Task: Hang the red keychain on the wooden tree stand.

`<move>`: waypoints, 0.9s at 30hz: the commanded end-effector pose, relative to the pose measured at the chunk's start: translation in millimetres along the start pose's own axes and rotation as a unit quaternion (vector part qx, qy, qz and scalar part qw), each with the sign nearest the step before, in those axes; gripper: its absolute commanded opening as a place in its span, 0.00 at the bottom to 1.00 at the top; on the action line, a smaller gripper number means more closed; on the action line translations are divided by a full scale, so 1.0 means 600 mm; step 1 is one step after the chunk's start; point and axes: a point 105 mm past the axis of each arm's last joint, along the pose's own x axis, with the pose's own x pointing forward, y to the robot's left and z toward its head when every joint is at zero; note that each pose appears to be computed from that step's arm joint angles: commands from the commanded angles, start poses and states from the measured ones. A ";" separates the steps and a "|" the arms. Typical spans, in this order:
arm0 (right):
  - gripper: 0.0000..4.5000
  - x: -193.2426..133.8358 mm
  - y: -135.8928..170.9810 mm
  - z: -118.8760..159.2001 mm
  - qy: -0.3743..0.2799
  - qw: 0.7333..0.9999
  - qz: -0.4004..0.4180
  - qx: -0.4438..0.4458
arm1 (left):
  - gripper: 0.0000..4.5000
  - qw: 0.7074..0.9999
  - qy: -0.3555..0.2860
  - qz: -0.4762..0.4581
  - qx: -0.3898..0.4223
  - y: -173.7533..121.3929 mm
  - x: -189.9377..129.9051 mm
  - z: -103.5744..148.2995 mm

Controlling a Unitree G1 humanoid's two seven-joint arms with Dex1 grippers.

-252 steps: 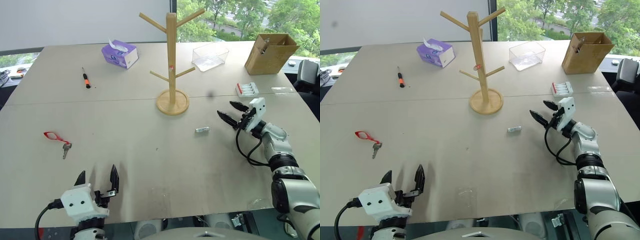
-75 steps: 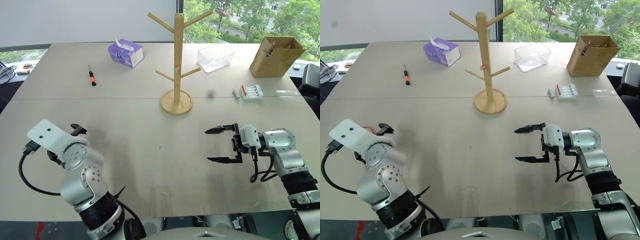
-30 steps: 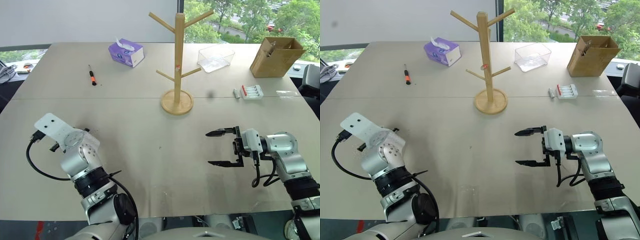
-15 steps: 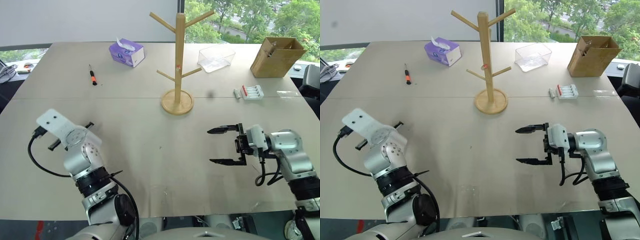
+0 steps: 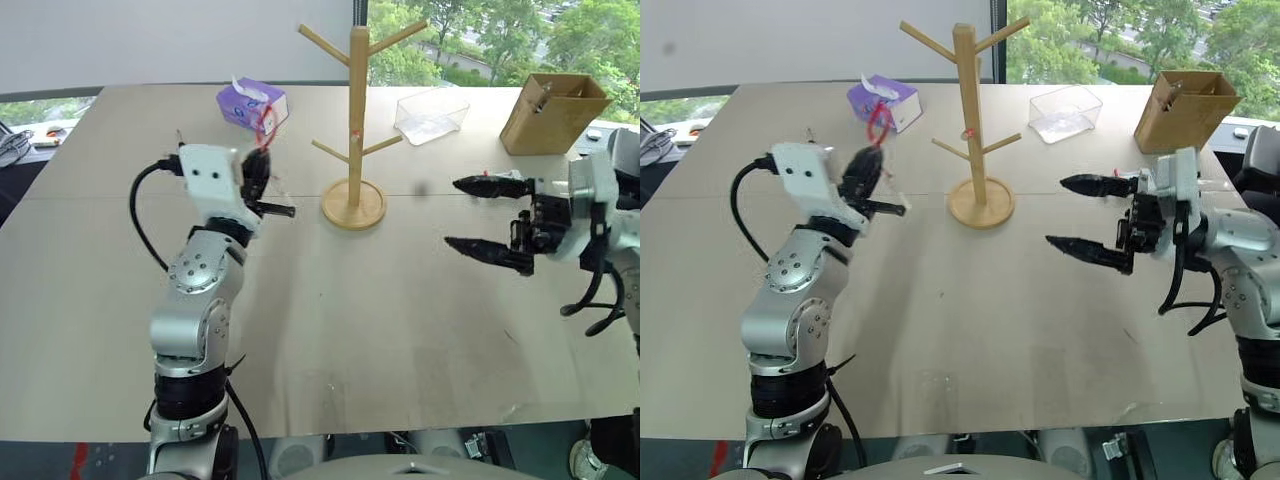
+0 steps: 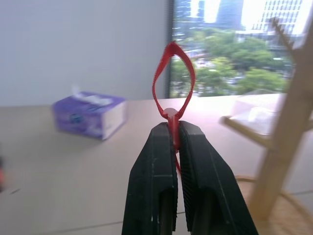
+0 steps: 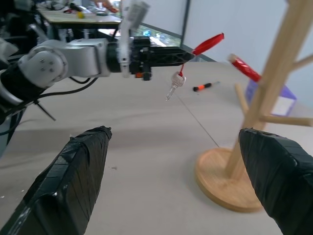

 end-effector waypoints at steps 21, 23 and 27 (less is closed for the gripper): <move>1.00 -0.012 -0.025 0.066 0.017 0.998 -0.058 -0.004 | 0.01 0.988 -0.069 -0.134 0.023 -0.113 0.025 0.010; 1.00 -0.012 -0.026 0.067 0.017 0.998 -0.061 -0.006 | 0.01 0.989 -0.070 -0.131 0.025 -0.112 0.031 0.010; 1.00 -0.010 -0.025 0.068 0.015 0.998 -0.063 -0.012 | 0.01 0.988 -0.067 -0.136 0.034 -0.122 0.045 0.004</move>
